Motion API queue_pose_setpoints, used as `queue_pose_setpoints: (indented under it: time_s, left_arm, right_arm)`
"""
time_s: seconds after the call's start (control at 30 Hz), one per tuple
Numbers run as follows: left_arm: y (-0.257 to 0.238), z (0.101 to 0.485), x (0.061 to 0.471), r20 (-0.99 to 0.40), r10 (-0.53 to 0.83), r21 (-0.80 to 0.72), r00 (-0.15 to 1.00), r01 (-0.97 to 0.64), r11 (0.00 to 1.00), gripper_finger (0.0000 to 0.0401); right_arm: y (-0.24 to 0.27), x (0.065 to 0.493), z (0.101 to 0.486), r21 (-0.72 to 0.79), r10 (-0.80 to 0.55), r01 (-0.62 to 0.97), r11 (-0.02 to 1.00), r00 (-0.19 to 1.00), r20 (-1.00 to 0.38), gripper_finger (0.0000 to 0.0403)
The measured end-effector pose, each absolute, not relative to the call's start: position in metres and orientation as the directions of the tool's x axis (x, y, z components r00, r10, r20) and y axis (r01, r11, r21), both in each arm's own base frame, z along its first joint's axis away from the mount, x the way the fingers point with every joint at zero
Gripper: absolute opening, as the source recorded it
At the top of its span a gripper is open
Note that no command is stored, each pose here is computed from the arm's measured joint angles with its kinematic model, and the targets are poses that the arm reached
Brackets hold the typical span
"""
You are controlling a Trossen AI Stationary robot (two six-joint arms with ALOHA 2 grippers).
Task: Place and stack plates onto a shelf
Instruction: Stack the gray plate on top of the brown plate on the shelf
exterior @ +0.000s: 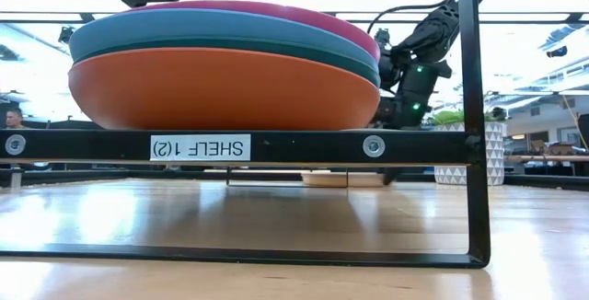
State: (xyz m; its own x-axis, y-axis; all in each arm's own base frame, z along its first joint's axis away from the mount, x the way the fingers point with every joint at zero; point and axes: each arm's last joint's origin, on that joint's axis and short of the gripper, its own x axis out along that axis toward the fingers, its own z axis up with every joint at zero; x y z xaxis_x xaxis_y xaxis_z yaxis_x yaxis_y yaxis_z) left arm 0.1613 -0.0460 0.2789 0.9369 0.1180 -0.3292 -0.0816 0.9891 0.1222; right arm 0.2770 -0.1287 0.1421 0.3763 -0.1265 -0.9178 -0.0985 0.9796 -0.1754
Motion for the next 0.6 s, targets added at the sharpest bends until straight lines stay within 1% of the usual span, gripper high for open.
queue_pose_setpoints:
  time_s: [0.07, 0.17, 0.23, 0.37, 0.47, 0.6]
  left_arm:
    - [-0.046, 0.278, 0.161, -0.336, 0.117, 0.124, 0.935, -0.08, 0.989, 0.0132]
    - [-0.046, 0.277, 0.161, -0.348, 0.119, 0.13, 0.93, -0.078, 0.989, 0.0132]
    - [-0.046, 0.277, 0.161, -0.347, 0.119, 0.129, 0.93, -0.078, 0.988, 0.0133]
    - [-0.046, 0.277, 0.161, -0.346, 0.119, 0.128, 0.931, -0.078, 0.989, 0.0133]
    - [-0.046, 0.277, 0.161, -0.346, 0.119, 0.117, 0.931, -0.083, 0.99, 0.0132]
    - [-0.046, 0.277, 0.161, -0.353, 0.106, 0.082, 0.93, -0.083, 0.993, 0.0132]
  right_arm:
    - [-0.122, 0.273, 0.14, -0.133, -0.094, -0.104, 0.986, 0.318, -0.943, 0.0151]
    - [-0.108, 0.266, 0.144, -0.103, -0.081, -0.098, 0.99, 0.206, -0.975, 0.015]
    - [-0.098, 0.263, 0.149, -0.082, -0.067, -0.083, 0.993, 0.169, -0.983, 0.015]
    - [-0.079, 0.261, 0.16, -0.079, -0.062, -0.098, 0.992, 0.16, -0.985, 0.015]
    - [-0.069, 0.262, 0.166, -0.116, -0.094, -0.126, 0.985, 0.171, -0.981, 0.015]
    - [-0.061, 0.263, 0.168, -0.125, -0.101, -0.134, 0.983, 0.176, -0.979, 0.015]
